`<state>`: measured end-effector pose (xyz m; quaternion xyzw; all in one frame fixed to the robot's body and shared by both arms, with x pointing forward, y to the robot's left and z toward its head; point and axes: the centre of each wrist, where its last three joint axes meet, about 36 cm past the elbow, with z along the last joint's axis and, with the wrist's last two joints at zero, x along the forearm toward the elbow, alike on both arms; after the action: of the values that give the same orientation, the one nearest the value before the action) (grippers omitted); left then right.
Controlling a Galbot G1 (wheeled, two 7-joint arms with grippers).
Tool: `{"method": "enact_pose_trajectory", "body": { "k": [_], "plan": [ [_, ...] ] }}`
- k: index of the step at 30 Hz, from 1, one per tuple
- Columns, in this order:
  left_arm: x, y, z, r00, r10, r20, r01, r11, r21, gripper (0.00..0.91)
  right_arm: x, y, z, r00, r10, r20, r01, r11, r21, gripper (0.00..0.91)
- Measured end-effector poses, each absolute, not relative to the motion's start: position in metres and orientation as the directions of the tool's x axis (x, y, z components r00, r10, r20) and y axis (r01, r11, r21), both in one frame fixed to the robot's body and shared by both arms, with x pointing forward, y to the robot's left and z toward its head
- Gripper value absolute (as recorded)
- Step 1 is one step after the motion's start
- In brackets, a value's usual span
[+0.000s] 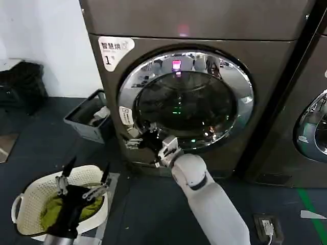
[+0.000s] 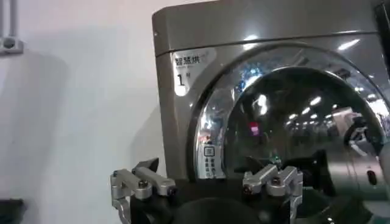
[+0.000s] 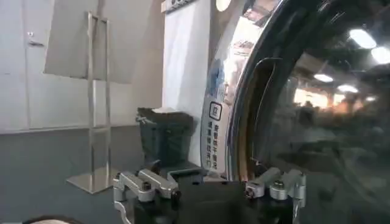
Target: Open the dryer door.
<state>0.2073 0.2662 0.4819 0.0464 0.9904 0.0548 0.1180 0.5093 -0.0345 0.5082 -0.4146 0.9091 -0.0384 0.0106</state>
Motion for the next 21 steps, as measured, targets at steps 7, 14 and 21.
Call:
{"method": "enact_pose_trajectory", "body": {
  "k": [7,14,21],
  "plan": [
    [0.208,0.266,0.482,-0.967,0.107,-0.230,0.081,0.989,0.120,0.907,0.513,-0.022,0.508,-0.657,-0.754,0.022,-0.752,0.653,-0.086,0.907],
    [0.208,0.266,0.482,-0.967,0.112,-0.229,0.086,0.989,0.121,0.907,0.519,-0.012,0.511,-0.657,-0.754,0.020,-0.752,0.654,-0.084,0.907],
    [0.207,0.265,0.483,-0.966,0.113,-0.232,0.087,0.989,0.121,0.907,0.524,-0.006,0.512,-0.659,-0.751,0.024,-0.750,0.656,-0.084,0.907]
  ]
}}
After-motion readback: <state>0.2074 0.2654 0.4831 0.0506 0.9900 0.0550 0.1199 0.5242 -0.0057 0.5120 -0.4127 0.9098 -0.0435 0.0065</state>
